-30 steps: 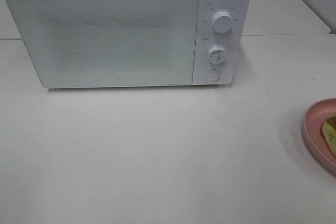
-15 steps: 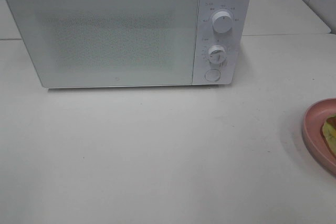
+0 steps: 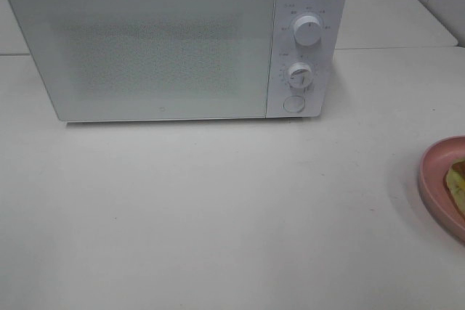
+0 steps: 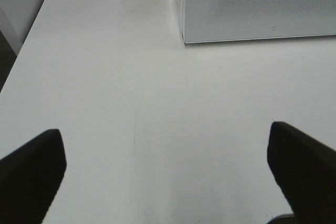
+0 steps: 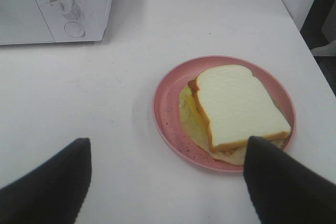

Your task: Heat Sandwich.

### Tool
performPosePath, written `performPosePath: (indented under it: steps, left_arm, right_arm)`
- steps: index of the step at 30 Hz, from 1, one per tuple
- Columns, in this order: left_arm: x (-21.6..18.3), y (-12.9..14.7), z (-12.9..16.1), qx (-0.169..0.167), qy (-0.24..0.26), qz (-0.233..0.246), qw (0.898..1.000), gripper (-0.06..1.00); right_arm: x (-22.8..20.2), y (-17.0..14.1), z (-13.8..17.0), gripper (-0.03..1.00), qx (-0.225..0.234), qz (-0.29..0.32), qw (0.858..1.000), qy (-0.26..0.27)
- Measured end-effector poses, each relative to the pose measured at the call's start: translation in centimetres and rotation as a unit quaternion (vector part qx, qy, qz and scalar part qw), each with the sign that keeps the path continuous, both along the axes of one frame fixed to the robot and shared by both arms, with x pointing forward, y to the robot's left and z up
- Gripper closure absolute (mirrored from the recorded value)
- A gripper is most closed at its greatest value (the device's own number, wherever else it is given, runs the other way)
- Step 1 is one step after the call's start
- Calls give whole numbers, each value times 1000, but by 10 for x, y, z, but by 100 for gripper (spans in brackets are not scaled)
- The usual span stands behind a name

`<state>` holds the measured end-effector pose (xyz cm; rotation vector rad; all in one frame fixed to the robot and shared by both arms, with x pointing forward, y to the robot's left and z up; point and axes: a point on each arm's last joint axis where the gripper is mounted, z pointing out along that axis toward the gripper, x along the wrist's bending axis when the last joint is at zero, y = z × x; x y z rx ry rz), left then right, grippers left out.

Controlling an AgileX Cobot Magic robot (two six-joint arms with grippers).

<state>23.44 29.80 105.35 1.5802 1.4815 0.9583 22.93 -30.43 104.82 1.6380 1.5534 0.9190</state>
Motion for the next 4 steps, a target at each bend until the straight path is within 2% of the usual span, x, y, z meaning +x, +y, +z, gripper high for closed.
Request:
performPosePath:
  steps: [4]
  left_arm:
    - [0, 0, 0, 0, 0, 0, 1000, -4]
  right_arm:
    - [0, 0, 0, 20, 0, 0, 1000, 0]
